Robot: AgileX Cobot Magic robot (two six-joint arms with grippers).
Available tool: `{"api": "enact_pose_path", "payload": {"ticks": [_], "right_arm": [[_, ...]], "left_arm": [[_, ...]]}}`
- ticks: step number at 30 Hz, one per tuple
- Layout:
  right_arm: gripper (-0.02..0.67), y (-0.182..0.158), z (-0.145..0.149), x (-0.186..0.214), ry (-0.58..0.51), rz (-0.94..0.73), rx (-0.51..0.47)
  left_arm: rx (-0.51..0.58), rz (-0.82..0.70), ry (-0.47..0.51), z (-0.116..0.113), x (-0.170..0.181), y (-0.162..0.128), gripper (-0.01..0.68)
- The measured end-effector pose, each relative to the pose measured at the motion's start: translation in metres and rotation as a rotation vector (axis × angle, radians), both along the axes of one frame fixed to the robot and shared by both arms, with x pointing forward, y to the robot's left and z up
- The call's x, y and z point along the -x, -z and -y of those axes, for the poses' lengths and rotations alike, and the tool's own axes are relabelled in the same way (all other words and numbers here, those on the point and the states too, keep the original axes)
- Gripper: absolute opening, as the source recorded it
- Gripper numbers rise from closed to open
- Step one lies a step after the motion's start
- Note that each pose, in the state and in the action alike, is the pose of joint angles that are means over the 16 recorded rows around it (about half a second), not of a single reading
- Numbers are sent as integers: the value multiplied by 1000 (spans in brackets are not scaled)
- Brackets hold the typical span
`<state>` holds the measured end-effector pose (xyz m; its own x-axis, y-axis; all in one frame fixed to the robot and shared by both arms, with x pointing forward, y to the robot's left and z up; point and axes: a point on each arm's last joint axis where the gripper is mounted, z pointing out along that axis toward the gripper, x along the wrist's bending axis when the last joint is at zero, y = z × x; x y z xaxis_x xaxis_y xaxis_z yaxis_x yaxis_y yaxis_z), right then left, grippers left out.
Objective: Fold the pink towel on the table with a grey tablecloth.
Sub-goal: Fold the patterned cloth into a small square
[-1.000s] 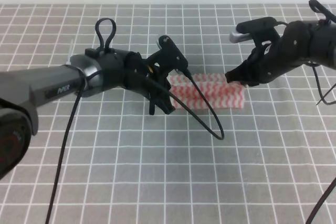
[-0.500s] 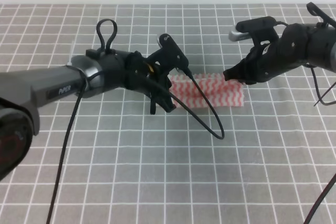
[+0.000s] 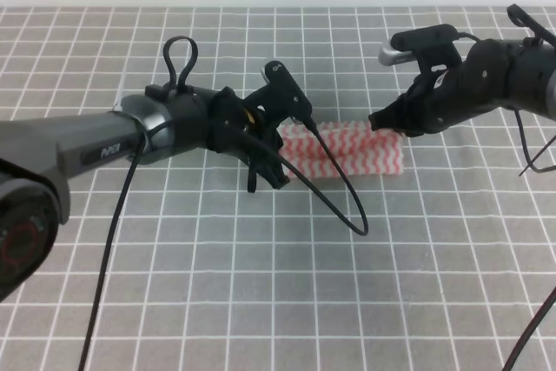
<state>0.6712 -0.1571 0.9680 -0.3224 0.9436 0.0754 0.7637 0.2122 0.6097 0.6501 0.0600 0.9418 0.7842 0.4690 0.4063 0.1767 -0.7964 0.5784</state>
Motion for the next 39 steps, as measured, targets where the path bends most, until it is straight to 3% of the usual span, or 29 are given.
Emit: {"api": "enact_pose_path", "payload": {"ticks": [7, 18, 24, 32, 39], "right_arm": [[66, -1, 0, 0, 1, 7, -2], [249, -10, -1, -4, -1, 24, -8], [275, -24, -3, -8, -10, 34, -10], [279, -36, -4, -8, -20, -18, -1], [306, -31, -5, -2, -11, -122, -5]], "left_arm": [[6, 22, 0, 0, -1, -2, 20], [30, 76, -19, -4, -8, -5, 159], [40, 101, -42, -12, -15, -4, 212], [76, 136, -78, -21, -19, -20, 212], [166, 126, -121, -19, -9, -53, 130]]}}
